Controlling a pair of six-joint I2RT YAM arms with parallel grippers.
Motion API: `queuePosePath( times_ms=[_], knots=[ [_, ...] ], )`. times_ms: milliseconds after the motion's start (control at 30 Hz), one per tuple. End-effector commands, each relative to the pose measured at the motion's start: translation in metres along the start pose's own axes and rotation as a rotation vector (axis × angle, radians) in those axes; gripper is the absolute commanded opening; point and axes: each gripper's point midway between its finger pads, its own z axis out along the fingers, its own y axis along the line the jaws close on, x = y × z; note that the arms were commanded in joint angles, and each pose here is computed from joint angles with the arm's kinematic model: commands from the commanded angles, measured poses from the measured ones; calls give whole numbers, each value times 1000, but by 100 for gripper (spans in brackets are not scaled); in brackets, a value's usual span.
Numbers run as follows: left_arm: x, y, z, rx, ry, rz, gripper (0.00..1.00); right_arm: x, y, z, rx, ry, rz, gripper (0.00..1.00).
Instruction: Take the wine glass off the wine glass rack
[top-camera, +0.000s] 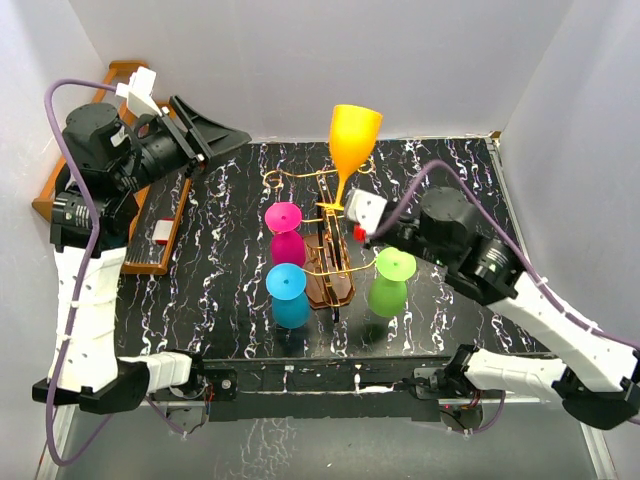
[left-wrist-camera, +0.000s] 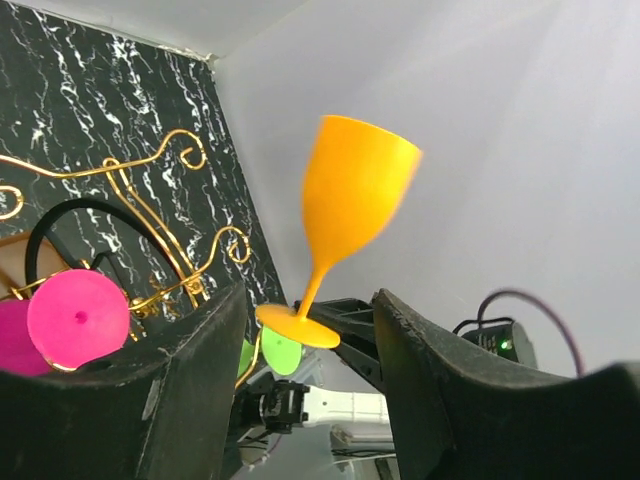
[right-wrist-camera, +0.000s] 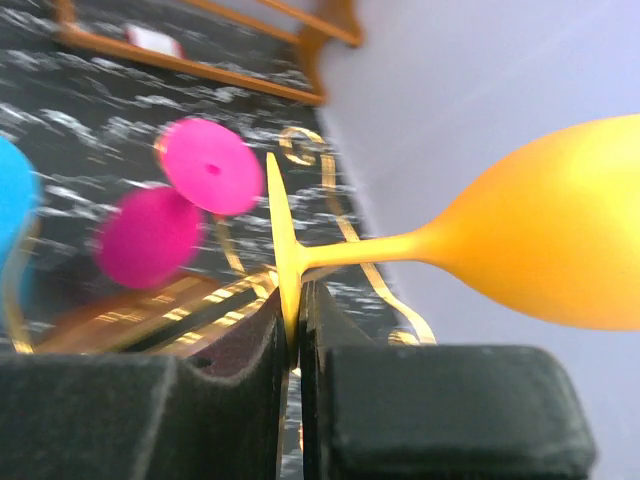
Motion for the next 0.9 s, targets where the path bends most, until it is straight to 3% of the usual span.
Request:
queuePosePath(
  times_ms=[0,100,267,400,567,867],
  knots=[
    [6,-4,3,-17,78,-75,51,-30,-67,-21,282,-5,-605,8],
    [8,-7,6,-9,116,-102,50,-16,-60,-18,268,103,-850,8],
    [13,-11,7,-5,176,-136,50,-9,-40,-1,173,176,-1150,8],
    [14,-17,1,-3,177,-144,50,9,-30,4,65,248,-1238,8],
    [21,-13,-5,-25,191,-158,50,14,-20,0,-16,242,-1296,8],
    [37,5,-7,-83,244,-178,50,7,-16,5,-13,210,-1308,8]
  ],
)
